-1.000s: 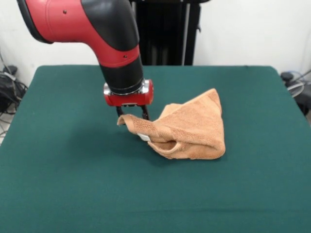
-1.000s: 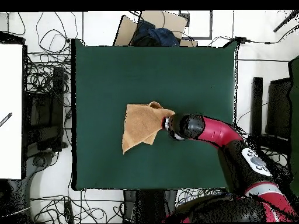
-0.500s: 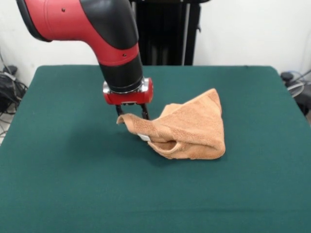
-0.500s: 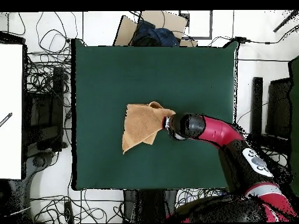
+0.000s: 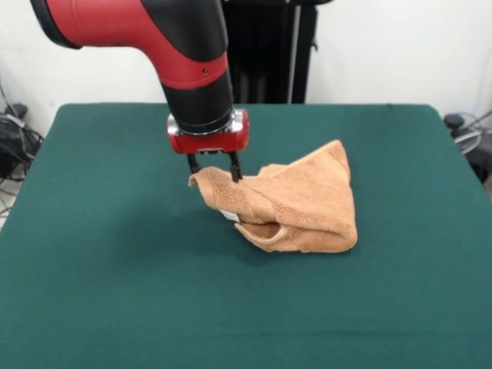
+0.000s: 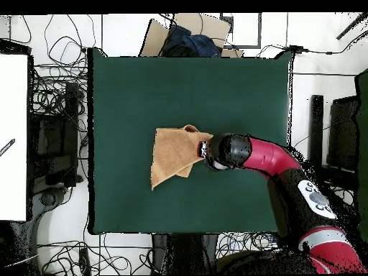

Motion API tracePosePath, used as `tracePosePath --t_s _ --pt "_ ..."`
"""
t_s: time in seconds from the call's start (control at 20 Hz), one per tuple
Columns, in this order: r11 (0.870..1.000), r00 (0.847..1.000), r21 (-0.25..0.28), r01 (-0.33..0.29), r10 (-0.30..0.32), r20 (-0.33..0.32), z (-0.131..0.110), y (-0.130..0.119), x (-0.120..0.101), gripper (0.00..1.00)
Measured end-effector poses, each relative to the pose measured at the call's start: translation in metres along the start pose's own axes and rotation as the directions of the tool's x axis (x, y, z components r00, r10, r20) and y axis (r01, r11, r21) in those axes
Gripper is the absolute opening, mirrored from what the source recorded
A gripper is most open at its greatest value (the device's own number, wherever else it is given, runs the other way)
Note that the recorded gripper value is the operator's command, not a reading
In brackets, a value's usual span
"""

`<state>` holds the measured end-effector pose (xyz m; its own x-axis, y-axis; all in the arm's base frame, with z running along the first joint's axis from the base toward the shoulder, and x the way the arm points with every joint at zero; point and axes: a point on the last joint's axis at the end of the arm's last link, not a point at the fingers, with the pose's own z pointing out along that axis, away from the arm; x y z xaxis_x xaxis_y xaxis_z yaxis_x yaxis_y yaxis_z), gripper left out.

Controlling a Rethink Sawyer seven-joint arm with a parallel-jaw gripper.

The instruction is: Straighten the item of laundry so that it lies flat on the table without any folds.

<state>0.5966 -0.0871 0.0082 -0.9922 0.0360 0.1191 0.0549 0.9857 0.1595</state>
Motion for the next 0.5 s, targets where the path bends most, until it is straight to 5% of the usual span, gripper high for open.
tracePosePath --t_s 0.5 --pt "1.000 1.000 -0.011 -0.026 0.026 0.011 -0.012 0.000 -0.015 1.00"
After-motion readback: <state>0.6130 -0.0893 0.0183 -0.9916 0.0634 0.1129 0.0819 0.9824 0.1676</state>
